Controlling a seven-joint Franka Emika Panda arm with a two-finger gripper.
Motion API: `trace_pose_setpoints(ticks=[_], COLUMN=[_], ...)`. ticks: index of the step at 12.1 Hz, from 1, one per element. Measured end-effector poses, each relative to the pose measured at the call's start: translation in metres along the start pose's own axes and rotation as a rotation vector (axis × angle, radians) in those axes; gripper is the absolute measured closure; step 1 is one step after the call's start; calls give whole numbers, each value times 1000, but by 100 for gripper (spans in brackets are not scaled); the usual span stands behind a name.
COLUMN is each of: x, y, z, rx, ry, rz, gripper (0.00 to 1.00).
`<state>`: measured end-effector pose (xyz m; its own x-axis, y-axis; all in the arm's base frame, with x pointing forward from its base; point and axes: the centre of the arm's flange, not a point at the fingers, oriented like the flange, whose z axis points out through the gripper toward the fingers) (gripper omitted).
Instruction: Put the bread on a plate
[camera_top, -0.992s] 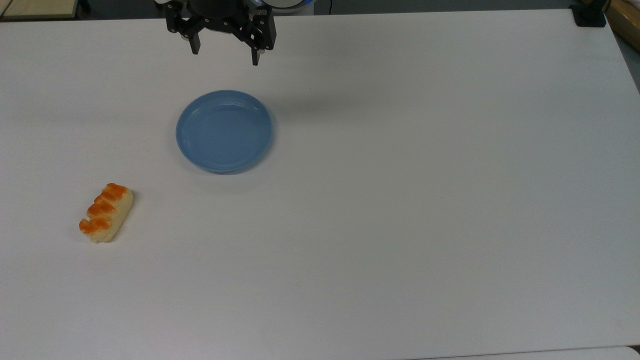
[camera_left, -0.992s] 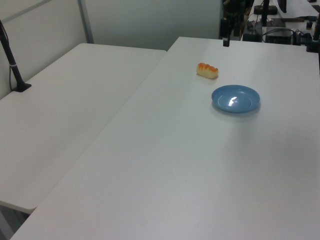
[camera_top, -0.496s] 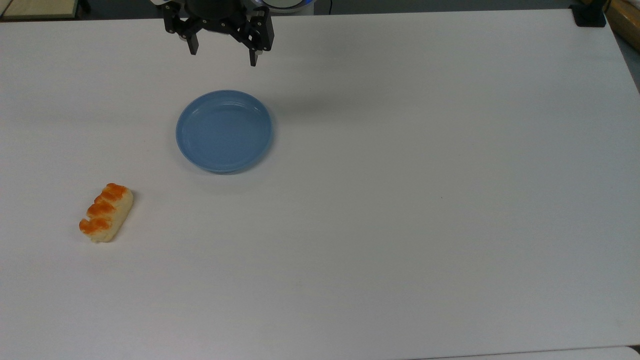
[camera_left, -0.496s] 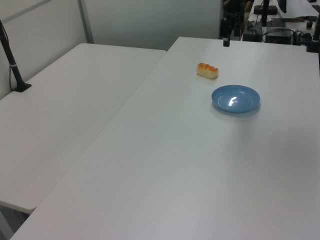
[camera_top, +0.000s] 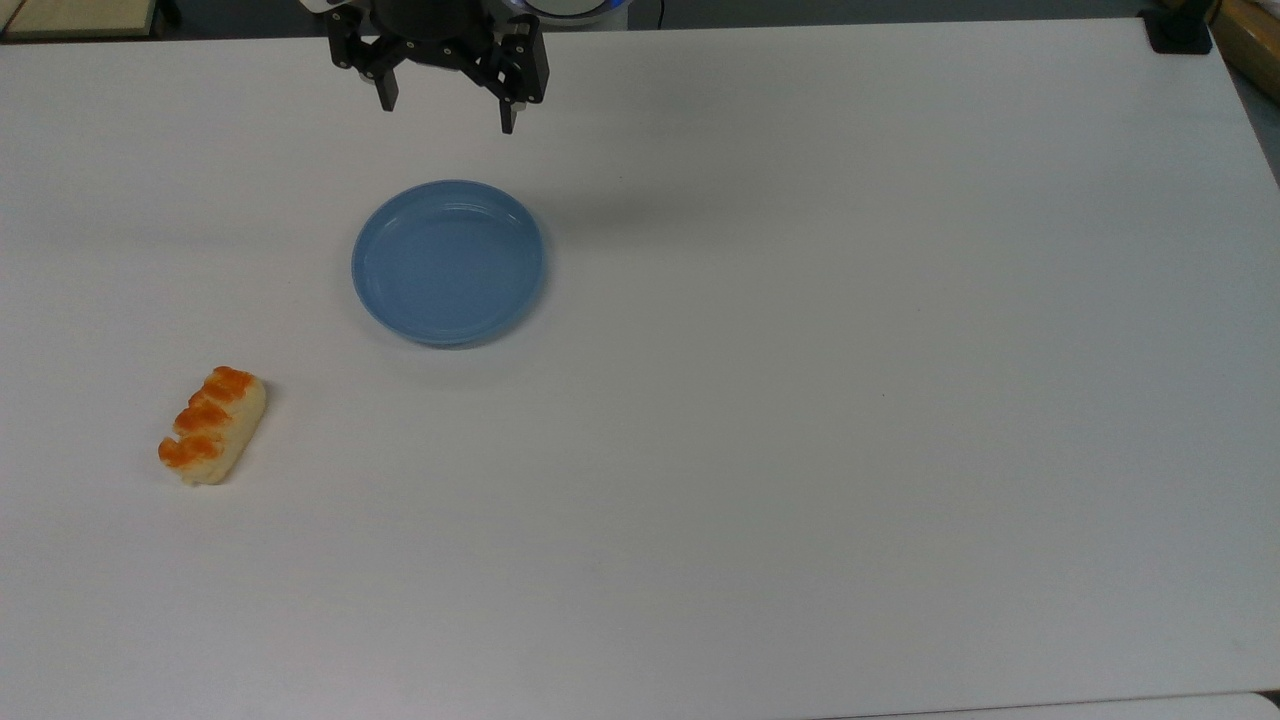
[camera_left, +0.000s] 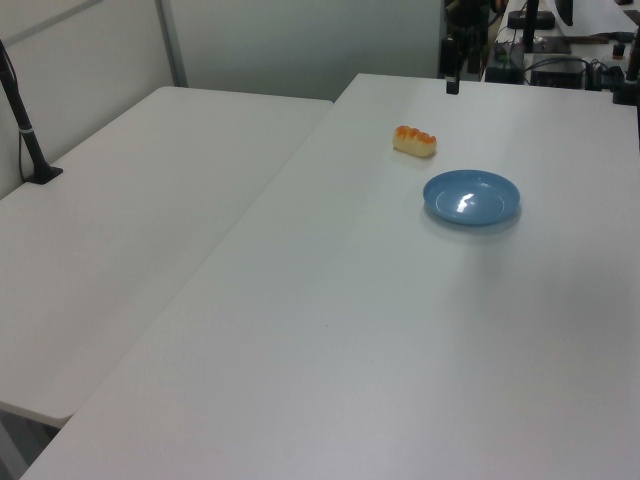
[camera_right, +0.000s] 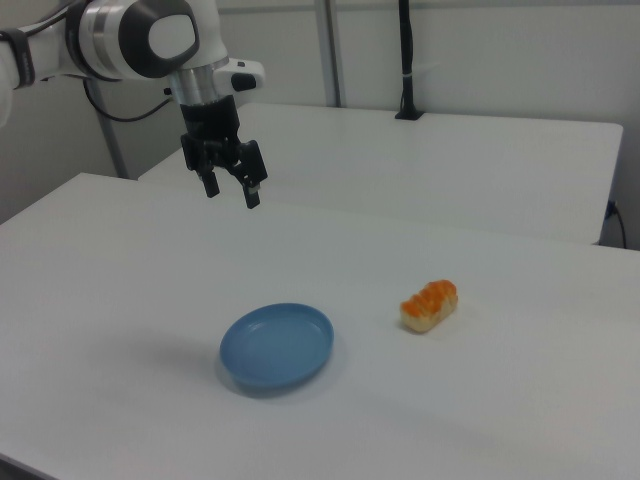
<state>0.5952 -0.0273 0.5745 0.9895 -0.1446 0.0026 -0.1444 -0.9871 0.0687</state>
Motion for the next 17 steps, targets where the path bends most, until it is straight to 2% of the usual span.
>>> trace_pose_setpoints(ticks=[12, 17], x=[3, 47], y=[5, 85], z=[4, 43], rx=[18, -1], ry=[1, 129], rz=[-11, 127], gripper=[0, 0])
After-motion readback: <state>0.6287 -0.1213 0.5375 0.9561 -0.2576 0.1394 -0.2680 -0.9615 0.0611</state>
